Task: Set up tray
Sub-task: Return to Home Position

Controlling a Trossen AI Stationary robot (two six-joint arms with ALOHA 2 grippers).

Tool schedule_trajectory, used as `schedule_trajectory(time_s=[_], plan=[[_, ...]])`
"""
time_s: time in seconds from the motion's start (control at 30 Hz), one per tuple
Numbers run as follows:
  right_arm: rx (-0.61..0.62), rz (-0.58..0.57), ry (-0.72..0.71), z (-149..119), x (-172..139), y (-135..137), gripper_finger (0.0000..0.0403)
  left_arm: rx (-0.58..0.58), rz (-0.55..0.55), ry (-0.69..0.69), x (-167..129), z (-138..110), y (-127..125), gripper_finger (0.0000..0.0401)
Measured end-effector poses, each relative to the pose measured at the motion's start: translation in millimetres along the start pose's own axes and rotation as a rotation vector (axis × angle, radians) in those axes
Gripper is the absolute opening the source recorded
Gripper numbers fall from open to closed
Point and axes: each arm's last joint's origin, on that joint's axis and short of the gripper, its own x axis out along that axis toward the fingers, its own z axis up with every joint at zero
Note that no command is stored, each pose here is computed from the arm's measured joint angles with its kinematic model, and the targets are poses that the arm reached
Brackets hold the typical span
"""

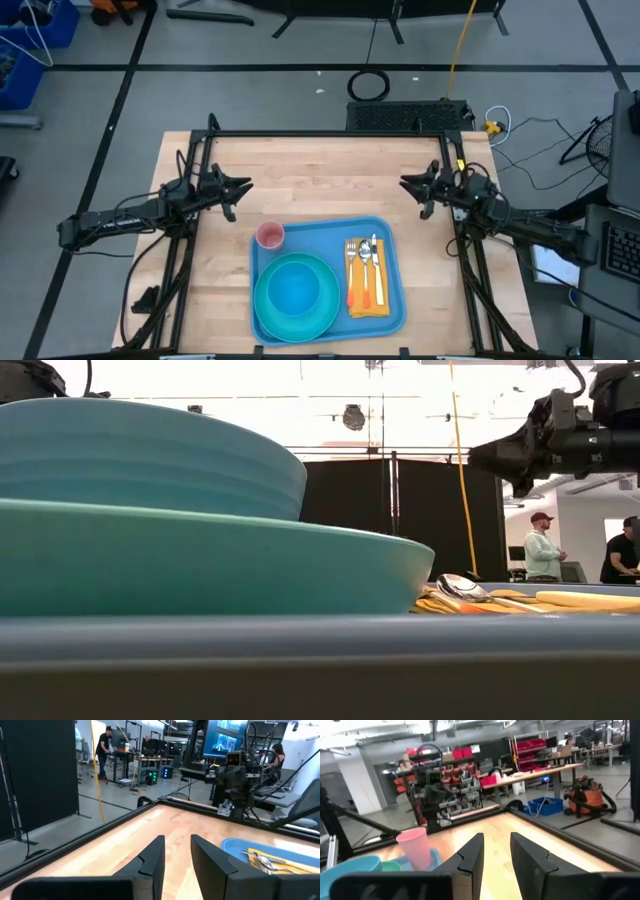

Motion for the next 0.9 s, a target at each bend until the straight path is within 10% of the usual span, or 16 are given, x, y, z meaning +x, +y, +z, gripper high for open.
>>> schedule_trajectory(time_s=[0.9], plan=[[-0.168, 0.040, 0.043, -9, 1, 33, 0.0056, 0.001, 0.010, 0.049, 0, -5, 1, 0.0097]])
